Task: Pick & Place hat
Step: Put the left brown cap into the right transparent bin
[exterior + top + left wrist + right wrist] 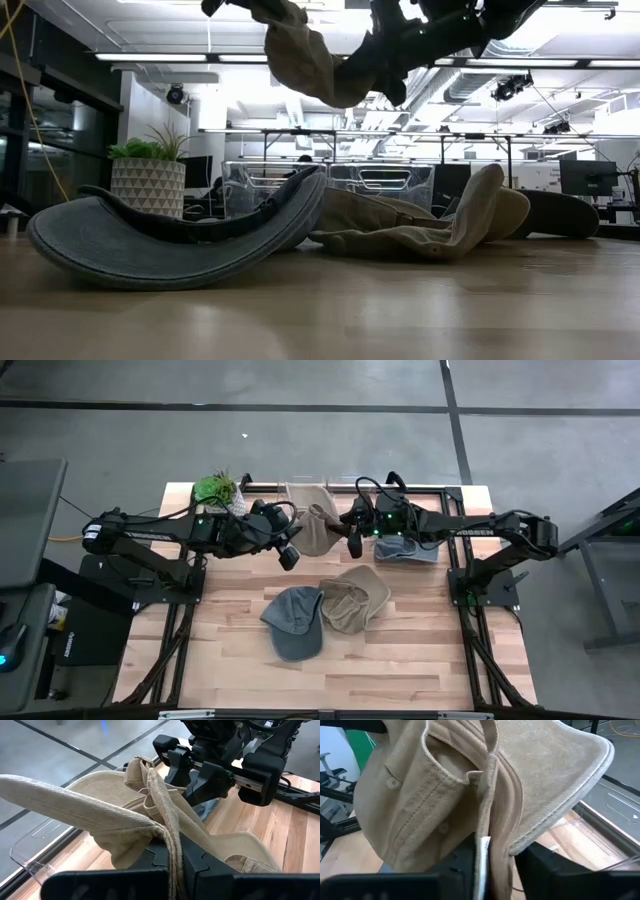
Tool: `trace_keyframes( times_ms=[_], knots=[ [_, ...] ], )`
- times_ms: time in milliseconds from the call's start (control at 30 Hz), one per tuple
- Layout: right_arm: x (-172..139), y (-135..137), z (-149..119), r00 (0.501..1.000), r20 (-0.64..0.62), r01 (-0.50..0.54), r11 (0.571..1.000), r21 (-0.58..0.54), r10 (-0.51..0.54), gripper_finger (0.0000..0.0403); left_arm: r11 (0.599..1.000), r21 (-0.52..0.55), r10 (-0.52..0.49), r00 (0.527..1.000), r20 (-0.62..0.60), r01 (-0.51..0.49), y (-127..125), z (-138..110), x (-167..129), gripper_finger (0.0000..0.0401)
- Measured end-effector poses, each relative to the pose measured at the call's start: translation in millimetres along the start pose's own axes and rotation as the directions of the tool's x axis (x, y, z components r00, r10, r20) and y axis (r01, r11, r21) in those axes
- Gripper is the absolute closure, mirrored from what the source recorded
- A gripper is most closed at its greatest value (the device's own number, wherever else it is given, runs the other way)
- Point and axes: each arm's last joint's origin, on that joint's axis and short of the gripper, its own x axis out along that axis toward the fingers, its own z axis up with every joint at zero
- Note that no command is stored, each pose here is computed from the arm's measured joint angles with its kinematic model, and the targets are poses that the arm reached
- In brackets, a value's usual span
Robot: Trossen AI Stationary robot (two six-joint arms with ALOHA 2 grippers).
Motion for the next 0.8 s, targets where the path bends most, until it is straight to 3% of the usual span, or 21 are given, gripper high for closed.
trace_keyframes(
  times_ms=[233,800],
  knots=[
    [0.0,0.0,0.0,1.0,0.0,0.0,1.0,-0.003,0.0,0.0389,1.0,-0.017,0.001,1.0,-0.003,-0.001,0.1,-0.3,-0.2,0.0401],
    [0.0,0.0,0.2,1.0,0.003,0.0,1.0,-0.005,0.0,0.0393,0.998,-0.06,-0.018,0.999,-0.047,0.015,0.6,-4.1,-0.3,0.0397]
  ],
)
